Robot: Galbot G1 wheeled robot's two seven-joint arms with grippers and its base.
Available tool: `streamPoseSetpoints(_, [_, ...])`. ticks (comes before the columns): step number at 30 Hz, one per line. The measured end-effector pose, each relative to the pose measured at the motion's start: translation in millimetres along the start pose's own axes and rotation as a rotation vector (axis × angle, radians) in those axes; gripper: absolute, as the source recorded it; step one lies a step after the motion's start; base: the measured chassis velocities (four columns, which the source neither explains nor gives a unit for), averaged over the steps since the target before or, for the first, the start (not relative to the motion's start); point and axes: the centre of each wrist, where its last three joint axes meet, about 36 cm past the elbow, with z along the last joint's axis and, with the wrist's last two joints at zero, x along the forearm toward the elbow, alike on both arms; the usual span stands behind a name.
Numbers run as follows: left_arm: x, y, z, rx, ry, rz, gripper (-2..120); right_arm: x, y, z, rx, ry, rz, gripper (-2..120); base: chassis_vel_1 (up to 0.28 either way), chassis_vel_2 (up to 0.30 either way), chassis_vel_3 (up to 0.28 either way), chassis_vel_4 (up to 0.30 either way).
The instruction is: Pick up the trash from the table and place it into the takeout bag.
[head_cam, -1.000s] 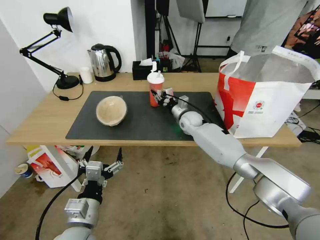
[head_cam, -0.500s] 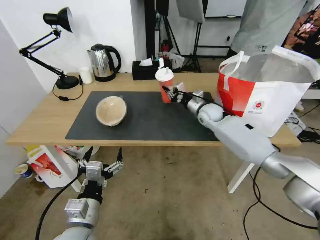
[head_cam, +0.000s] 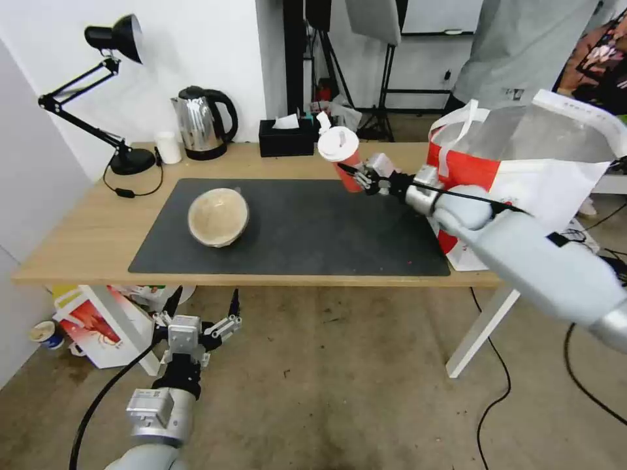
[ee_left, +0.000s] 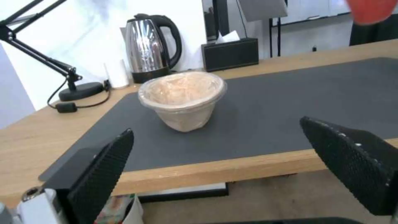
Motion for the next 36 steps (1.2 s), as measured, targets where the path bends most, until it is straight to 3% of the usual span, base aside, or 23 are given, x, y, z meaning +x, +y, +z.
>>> streamPoseSetpoints(3, [0.0,0.0,0.0,0.000,0.000,0.000,100,21.6,-23.9,-20.5,0.087,-0.034,-0.023,7,0.000,0.000,0.000,0.000])
streamPoseSetpoints(13, [0.0,0.0,0.0,0.000,0.000,0.000,100,70.5,-75.6,-48.8,0.223,-0.061,-0.010,7,0.000,0.000,0.000,0.000])
streamPoseSetpoints(22, [0.0,0.0,0.0,0.000,0.000,0.000,100,110.6,-102.6,-61.8,0.274,-0.047,0.050,7,0.000,0.000,0.000,0.000])
streamPoseSetpoints(36, [0.0,0.0,0.0,0.000,0.000,0.000,100,149.0,-125.3,-62.8,0.261,-0.044,0.174,6,0.000,0.000,0.000,0.000])
